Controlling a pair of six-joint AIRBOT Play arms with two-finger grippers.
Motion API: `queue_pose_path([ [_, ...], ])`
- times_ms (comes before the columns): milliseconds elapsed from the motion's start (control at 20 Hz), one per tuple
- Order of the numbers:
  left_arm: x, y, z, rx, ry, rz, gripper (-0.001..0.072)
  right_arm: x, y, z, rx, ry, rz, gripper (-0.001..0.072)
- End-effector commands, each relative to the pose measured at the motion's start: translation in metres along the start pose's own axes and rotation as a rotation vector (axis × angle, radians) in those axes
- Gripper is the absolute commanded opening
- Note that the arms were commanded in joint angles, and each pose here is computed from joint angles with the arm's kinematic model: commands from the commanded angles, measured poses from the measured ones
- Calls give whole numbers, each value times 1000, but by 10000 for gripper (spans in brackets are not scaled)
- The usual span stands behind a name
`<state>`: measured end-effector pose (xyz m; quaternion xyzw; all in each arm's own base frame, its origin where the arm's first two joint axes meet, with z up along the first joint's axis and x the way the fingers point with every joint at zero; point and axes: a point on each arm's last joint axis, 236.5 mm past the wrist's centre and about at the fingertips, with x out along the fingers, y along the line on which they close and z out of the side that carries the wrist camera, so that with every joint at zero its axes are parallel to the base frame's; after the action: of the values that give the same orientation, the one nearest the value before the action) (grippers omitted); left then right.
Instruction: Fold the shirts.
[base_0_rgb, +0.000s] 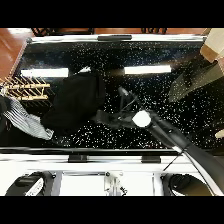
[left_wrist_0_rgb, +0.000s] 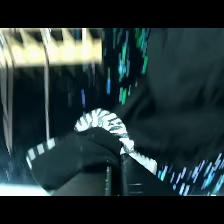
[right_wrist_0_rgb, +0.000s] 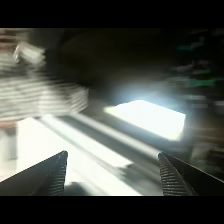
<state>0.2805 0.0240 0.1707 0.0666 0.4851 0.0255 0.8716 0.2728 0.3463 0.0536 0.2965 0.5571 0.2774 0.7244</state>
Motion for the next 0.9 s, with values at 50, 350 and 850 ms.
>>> queue_pose_path([
  [50, 53, -3, -53, -83, 192, 28, 706, -61, -83, 23, -23, -19, -298, 676],
  [350, 45, -98, -17, 90, 90, -269, 705, -90, -127, 35, -28, -18, -436, 676],
  [850, 82, -76, 8, 412, 248, 142, 705, -108, -157, 22, -37, 59, -556, 675],
])
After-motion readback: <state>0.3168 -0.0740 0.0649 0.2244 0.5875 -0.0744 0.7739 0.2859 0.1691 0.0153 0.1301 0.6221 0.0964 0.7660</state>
